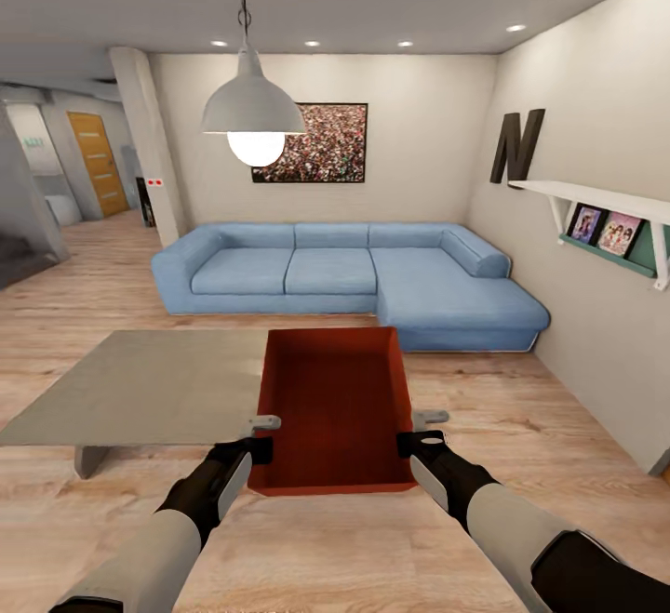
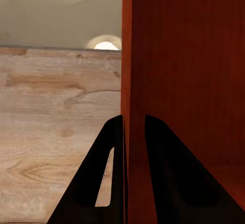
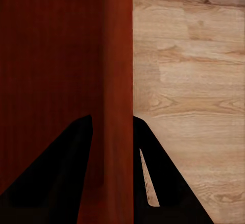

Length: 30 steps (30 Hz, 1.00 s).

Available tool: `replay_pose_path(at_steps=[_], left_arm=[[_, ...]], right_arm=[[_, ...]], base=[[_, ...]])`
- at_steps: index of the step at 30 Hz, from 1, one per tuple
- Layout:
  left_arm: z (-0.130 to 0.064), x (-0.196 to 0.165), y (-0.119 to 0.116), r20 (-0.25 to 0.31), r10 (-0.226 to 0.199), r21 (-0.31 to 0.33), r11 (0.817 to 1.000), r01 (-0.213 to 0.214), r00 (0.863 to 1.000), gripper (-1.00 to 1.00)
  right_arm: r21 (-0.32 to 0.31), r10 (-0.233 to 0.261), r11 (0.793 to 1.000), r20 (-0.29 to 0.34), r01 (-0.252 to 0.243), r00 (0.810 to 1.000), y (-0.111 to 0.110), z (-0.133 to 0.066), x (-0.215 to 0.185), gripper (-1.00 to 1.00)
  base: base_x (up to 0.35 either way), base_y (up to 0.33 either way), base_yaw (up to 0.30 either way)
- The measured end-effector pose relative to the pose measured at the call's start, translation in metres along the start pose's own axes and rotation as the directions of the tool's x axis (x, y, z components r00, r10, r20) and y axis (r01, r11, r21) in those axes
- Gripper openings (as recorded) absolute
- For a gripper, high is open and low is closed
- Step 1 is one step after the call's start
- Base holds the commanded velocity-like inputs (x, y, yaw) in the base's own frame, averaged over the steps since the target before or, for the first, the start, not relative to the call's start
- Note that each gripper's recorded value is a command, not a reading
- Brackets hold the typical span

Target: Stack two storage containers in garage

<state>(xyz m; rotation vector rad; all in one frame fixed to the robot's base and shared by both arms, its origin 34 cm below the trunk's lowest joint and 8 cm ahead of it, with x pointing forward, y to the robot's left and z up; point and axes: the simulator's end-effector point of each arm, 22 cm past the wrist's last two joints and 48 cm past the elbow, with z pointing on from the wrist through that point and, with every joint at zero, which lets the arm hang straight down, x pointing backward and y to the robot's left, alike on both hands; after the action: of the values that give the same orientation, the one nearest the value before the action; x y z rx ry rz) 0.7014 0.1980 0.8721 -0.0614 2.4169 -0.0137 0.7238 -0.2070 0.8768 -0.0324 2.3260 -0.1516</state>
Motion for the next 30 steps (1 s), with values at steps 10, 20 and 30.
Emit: replay_pose_path(at_steps=[10,20,30], left_arm=[[0.0000,0.0000,0.0000,0.000,0.000,0.000,1.000,0.000,1.000,-1.00],[0.0000,0.0000,0.0000,0.000,0.000,0.000,1.000,0.000,1.000,-1.00],[0.0000,0.0000,0.0000,0.000,0.000,0.000,1.000,0.000,1.000,-1.00]], right_arm=[[0.000,0.000,1.000,0.000,0.000,1.000,0.0000,0.0000,0.0000,-1.00],[0.000,0.000,1.000,0.000,0.000,1.000,0.0000,0.0000,0.0000,-1.00],[0.000,0.000,1.000,0.000,0.000,1.000,0.0000,0.0000,0.0000,-1.00]], base=[[0.000,0.000,0.300],[0.000,0.000,0.300],[0.000,0.000,0.300]])
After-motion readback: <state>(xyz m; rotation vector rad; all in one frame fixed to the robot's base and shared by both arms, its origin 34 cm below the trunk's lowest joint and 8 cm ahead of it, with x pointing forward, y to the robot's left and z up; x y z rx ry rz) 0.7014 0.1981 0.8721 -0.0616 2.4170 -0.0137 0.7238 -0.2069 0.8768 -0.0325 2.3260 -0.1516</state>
